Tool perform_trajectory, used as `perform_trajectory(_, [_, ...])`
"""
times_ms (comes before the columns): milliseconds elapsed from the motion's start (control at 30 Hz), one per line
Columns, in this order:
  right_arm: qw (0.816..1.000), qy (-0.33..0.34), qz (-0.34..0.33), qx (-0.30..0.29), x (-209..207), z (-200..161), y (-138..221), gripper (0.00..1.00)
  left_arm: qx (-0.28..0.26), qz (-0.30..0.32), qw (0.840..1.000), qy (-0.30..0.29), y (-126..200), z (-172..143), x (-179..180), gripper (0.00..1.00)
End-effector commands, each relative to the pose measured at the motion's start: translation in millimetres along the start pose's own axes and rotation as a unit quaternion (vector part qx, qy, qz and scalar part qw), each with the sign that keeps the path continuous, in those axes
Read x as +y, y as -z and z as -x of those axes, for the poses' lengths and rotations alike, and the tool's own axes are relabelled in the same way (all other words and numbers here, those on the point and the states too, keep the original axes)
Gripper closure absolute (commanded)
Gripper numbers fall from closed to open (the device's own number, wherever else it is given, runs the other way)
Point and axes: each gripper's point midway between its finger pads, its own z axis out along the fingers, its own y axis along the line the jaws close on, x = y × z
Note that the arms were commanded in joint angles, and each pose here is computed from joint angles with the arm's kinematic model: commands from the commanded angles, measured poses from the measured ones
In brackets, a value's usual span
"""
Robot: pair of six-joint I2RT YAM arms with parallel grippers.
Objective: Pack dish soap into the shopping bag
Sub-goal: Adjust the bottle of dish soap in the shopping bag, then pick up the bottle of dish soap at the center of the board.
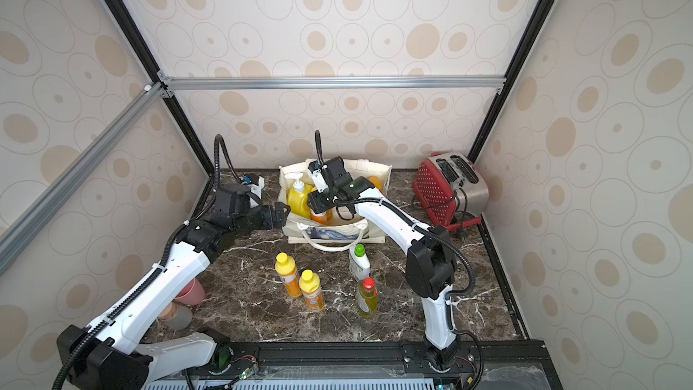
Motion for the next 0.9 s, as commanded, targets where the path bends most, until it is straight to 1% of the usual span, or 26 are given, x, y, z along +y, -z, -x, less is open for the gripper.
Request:
perform_trajectory(0, [0.999, 0.006, 0.016, -0.034, 11.9, 17.3, 7.0, 0.46, 0.017, 0.005, 1.000, -0.014, 1.4, -7.5, 1.5, 0.07])
perform_trajectory(200, [0.999, 0.018, 0.003, -0.042, 10.9, 23.7, 27.8, 0.30, 0.015, 0.006, 1.000, -0.012, 2.2, -6.6, 1.6, 0.06])
perform_trajectory(300, [0.998, 0.019, 0.002, -0.056, 11.5, 31.5, 44.0, 0.24, 0.015, 0.006, 1.000, -0.011, 2.9, -6.0, 1.4, 0.06])
perform_trajectory(400, [0.997, 0.014, 0.013, -0.071, 13.6, 40.7, 61.2, 0.22, 0.014, 0.006, 1.000, -0.010, 4.9, -4.4, 1.1, 0.06])
perform_trajectory(533, [0.996, 0.006, 0.025, -0.090, 15.7, 49.5, 87.3, 0.21, 0.010, 0.008, 1.000, -0.010, 9.7, -2.3, 1.8, 0.06])
perform_trajectory(667, [0.994, 0.020, 0.033, -0.106, 25.1, 54.7, 128.5, 0.21, 0.002, 0.024, 1.000, -0.015, 17.4, 0.5, 7.5, 0.06])
perform_trajectory(733, [0.993, 0.034, 0.042, -0.104, 33.0, 52.5, 152.0, 0.22, -0.016, 0.047, 0.999, -0.016, 26.2, 5.3, 16.2, 0.04])
perform_trajectory(800, [0.993, 0.047, 0.057, -0.095, 42.0, 44.2, 177.1, 0.22, -0.058, 0.079, 0.995, -0.006, 41.1, 13.4, 30.4, 0.01])
perform_trajectory(867, [0.993, 0.057, 0.070, -0.081, 49.1, 31.1, 198.2, 0.22, -0.098, 0.095, 0.991, 0.008, 55.7, 20.1, 40.0, 0.01])
